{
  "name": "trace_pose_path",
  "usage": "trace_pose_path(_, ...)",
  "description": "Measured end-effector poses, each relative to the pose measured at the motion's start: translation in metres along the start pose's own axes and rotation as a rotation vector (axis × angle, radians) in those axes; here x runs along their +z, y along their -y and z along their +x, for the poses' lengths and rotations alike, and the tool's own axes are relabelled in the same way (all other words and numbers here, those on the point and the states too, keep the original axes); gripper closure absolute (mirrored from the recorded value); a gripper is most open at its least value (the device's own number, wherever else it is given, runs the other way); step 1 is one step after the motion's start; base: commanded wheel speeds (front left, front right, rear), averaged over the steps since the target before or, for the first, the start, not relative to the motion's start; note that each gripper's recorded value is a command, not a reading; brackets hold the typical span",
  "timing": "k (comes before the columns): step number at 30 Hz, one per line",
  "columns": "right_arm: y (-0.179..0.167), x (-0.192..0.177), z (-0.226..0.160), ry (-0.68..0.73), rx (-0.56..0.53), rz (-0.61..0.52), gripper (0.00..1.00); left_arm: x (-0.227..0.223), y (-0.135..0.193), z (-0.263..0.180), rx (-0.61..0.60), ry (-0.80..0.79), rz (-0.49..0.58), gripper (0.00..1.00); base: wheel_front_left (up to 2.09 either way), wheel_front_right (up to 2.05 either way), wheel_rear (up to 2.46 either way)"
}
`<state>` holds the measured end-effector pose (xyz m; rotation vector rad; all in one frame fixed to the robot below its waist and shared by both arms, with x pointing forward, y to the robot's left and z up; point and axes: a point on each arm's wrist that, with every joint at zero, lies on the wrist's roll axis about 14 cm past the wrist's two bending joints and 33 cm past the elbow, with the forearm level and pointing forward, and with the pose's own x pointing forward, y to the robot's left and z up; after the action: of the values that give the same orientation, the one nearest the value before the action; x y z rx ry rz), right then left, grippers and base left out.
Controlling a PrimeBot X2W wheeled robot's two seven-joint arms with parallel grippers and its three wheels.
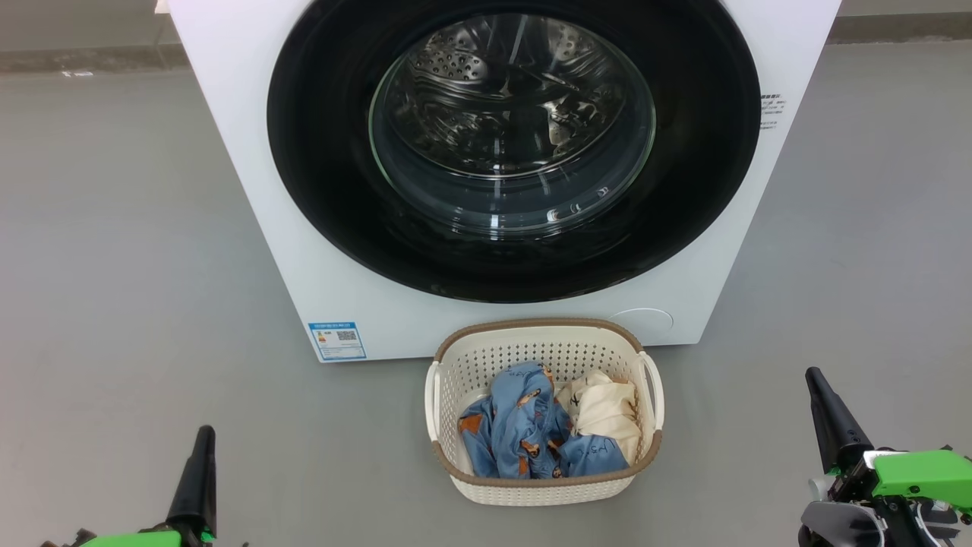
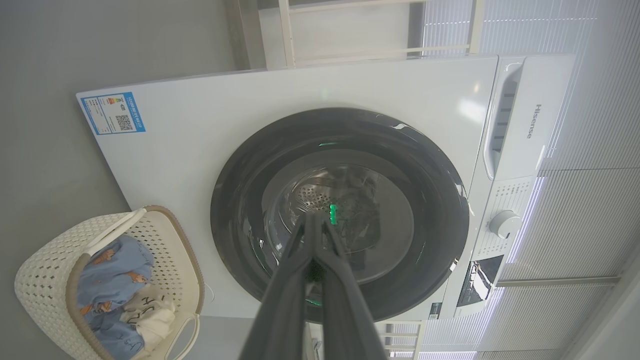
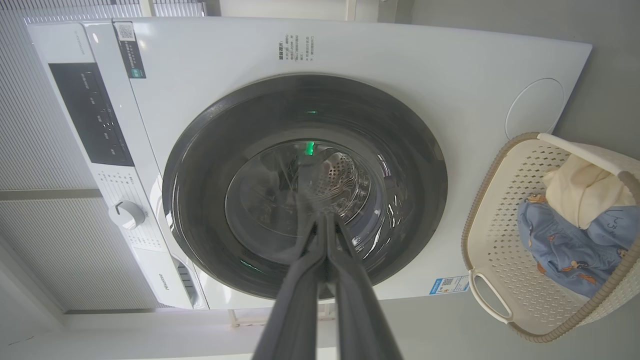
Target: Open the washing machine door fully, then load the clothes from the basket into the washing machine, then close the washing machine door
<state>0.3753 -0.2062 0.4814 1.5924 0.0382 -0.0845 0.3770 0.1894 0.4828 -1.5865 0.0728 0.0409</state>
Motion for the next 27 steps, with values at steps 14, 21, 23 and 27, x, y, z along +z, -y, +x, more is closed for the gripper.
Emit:
trace_pose_path(14, 0.035, -0.006, -0.015, 0.006, -0.104, 0.022, 0.00, -0.005, -0.030, -0.014, 0.087, 0.012, -0.018, 0.00, 0.00, 0.00, 0.00)
trace_pose_path(21, 0.035, -0.008, -0.014, 0.008, -0.104, -0.007, 0.00, -0.004, -0.026, -0.013, 0.078, 0.012, 0.031, 0.00, 0.00, 0.00, 0.00)
trace_pose_path(23, 0.035, -0.008, -0.014, 0.005, -0.105, -0.030, 0.00, -0.003, -0.026, -0.013, 0.076, 0.015, 0.049, 0.00, 0.00, 0.00, 0.00)
trace_pose_path(27, 0.035, -0.009, -0.013, -0.001, -0.107, -0.073, 0.00, -0.002, -0.024, -0.012, 0.073, 0.014, 0.089, 0.00, 0.00, 0.00, 0.00)
